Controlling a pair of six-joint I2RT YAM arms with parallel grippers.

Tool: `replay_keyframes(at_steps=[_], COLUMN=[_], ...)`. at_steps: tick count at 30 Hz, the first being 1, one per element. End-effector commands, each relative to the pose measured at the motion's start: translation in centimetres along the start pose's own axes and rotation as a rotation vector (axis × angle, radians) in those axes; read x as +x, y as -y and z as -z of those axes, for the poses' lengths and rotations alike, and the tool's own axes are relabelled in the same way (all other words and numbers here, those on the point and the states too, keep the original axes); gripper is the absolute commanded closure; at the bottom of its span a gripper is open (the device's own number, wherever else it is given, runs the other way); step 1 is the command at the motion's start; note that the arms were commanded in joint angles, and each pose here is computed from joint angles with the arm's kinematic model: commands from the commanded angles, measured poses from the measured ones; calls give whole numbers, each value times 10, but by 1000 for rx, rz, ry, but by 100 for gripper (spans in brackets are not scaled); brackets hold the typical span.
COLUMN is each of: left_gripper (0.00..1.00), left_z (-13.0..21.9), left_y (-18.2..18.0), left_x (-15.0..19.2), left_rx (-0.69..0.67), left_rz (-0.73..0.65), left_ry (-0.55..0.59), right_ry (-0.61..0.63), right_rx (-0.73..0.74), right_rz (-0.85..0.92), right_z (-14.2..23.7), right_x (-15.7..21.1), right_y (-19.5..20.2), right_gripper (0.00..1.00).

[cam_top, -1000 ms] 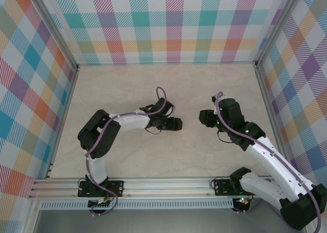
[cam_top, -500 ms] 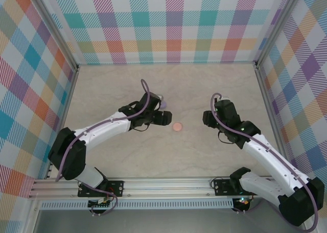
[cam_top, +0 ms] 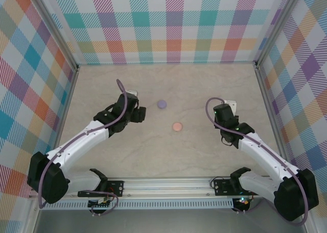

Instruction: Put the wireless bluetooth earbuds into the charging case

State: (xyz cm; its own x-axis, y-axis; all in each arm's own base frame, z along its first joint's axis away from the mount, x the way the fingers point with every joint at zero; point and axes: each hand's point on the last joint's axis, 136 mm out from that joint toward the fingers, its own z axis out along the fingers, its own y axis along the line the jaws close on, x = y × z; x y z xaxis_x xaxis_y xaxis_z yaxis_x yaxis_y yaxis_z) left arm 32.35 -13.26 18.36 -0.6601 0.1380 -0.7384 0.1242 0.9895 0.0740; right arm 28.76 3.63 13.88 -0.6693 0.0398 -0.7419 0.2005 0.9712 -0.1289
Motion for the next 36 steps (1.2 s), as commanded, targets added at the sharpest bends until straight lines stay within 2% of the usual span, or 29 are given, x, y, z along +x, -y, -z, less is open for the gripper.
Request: replay_keyframes(at_steps=[1, 7, 12, 16, 23, 28, 36], left_gripper=[14, 12, 1, 0, 0, 0, 0], left_z=[3, 0, -5, -13, -38, -55, -76], left_y=[-43, -86, -113, -136, -131, -122, -113], left_x=[-11, -3, 15, 35, 50, 53, 37], left_rx=[-189, -303, -362, -428, -289, -195, -84], left_rz=[-66, 15, 96, 164, 182, 171, 176], left_ry=[89, 176, 263, 289, 336, 324, 381], right_ry=[74, 101, 104, 122, 172, 181, 258], right_rx=[68, 103, 96, 65, -55, -142, -272], right_rz=[-11, -42, -68, -95, -124, -142, -142], right_z=[-7, -24, -38, -48, -66, -75, -87], right_x=[-14, -6, -2, 1, -2, -11, -33], right_y=[16, 30, 38, 38, 25, 17, 1], right_gripper=[47, 46, 41, 38, 33, 30, 27])
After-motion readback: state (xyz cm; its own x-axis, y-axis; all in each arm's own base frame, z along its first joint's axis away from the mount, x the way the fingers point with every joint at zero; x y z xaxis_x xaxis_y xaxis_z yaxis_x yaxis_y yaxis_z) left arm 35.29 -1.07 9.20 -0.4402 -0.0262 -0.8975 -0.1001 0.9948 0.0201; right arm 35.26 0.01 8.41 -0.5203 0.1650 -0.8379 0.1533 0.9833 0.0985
